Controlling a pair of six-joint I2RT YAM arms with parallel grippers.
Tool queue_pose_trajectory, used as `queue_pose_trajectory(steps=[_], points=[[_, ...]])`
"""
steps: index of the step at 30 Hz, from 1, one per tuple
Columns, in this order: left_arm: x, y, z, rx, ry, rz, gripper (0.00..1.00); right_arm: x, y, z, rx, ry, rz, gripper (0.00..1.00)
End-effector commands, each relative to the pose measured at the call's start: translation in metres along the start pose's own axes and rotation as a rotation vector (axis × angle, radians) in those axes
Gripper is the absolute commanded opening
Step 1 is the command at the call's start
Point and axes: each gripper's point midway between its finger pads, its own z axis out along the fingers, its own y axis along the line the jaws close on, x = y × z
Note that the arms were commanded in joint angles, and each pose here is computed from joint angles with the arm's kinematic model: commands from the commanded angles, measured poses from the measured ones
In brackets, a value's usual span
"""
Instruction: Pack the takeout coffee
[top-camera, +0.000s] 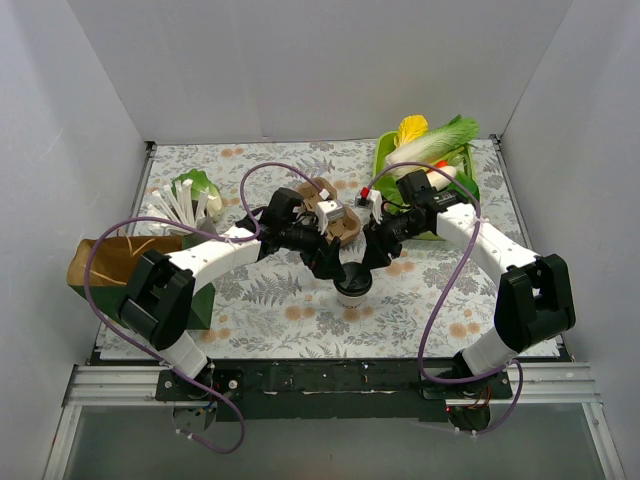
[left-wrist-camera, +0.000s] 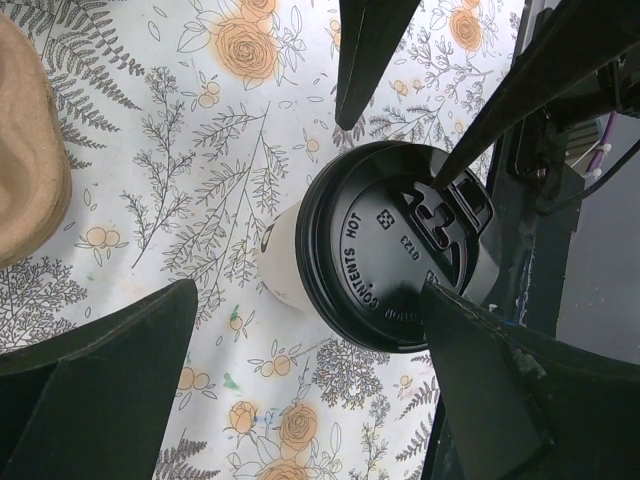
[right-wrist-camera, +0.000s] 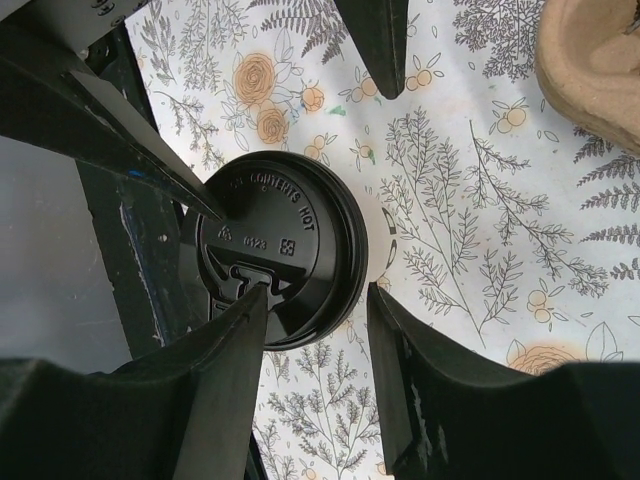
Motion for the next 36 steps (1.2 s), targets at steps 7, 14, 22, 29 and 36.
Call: queue_pose_trajectory(steps=[7,14,22,29,36], points=[[-0.006,-0.015,-0.014,0.023,-0.025,0.062,0.95,0.007,0.014,0.002,-0.018,0.017,-0.043,0.52],[-0.006,-0.015,-0.013,0.036,-0.03,0.066,0.95,0.014,0.011,0.006,-0.009,0.037,-0.044,0.51],[-0.008,-0.013,-0.007,0.048,-0.037,0.041,0.95,0.018,0.008,0.008,-0.006,0.043,-0.015,0.51],[0.003,-0.01,-0.001,0.056,-0.016,0.011,0.95,0.016,0.009,0.005,-0.012,0.025,-0.01,0.5],[0.009,-0.009,0.001,0.062,-0.007,-0.004,0.94,0.003,0.022,-0.004,-0.083,-0.044,0.004,0.53]])
